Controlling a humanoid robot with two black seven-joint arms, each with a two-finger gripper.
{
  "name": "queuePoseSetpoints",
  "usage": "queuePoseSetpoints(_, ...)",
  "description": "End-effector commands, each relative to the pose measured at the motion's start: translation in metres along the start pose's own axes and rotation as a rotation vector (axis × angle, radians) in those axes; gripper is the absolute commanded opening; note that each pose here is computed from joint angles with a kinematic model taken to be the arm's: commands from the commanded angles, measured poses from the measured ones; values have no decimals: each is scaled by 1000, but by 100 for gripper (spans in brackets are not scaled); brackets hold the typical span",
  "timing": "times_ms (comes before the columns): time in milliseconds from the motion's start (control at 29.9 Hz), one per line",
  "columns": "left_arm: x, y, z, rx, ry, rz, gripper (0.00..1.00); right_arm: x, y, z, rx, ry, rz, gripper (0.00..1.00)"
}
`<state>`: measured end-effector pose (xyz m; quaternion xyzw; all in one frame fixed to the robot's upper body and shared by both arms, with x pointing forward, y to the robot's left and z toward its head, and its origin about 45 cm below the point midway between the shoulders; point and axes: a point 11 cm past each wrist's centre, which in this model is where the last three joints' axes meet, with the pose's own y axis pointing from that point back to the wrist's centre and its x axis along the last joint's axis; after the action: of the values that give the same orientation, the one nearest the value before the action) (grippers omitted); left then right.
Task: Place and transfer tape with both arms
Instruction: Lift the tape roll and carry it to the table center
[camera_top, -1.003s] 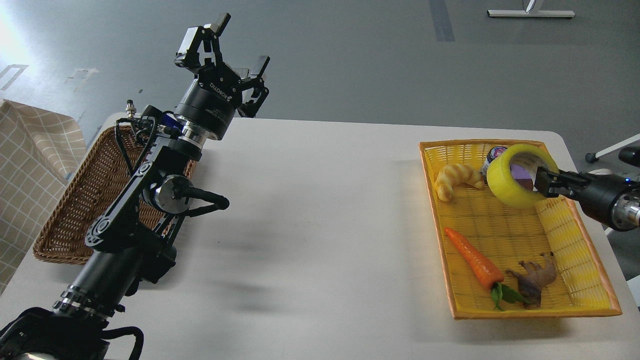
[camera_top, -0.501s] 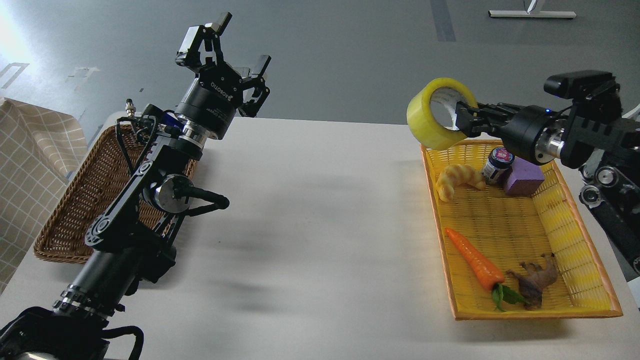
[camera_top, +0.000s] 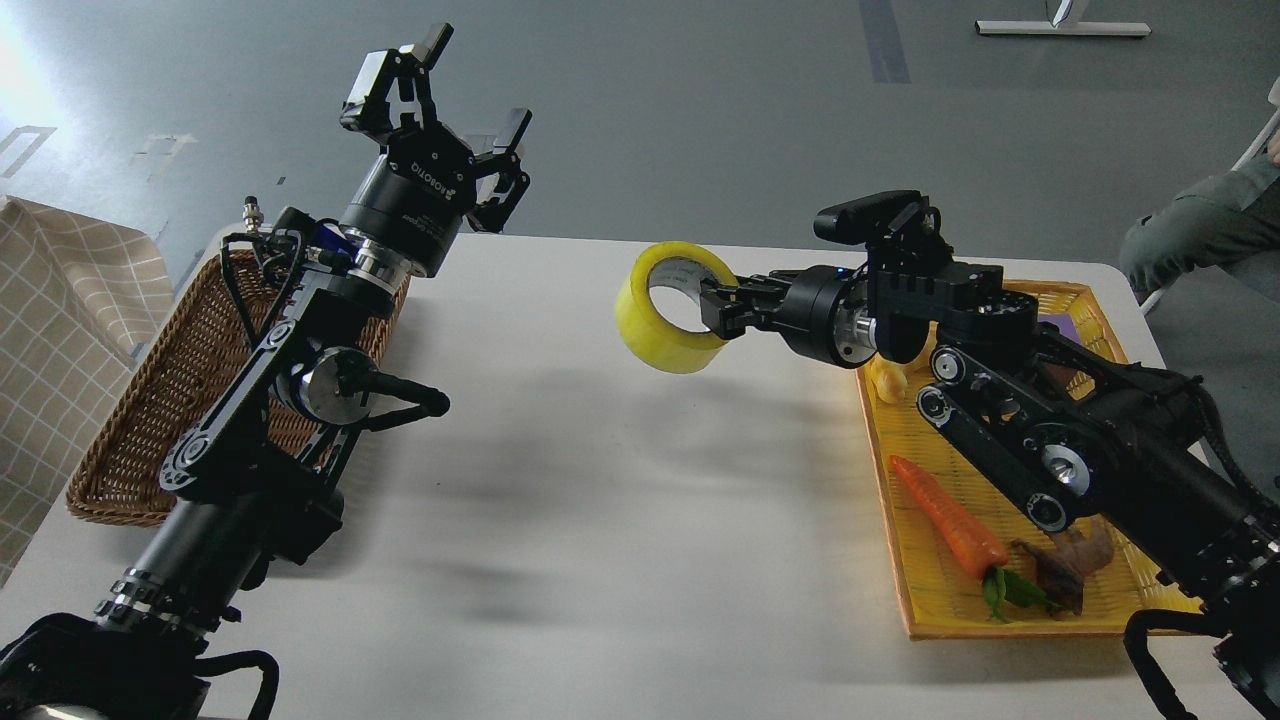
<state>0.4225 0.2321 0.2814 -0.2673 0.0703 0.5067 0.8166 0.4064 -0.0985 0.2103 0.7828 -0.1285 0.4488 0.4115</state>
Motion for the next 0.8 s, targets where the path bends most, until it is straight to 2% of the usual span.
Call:
queuePoseSetpoints(0,2,1,2,-1,-8,2,98,-19,-9,-8,13,5,-48,24)
queuePoseSetpoints(267,7,8,4,-2,-10,1,98,-48,-14,-10,12,-14,-94,24)
queuePoseSetpoints(769,10,8,6,-9,-12,10,98,-60,-28,-15,-9,10,-128,25)
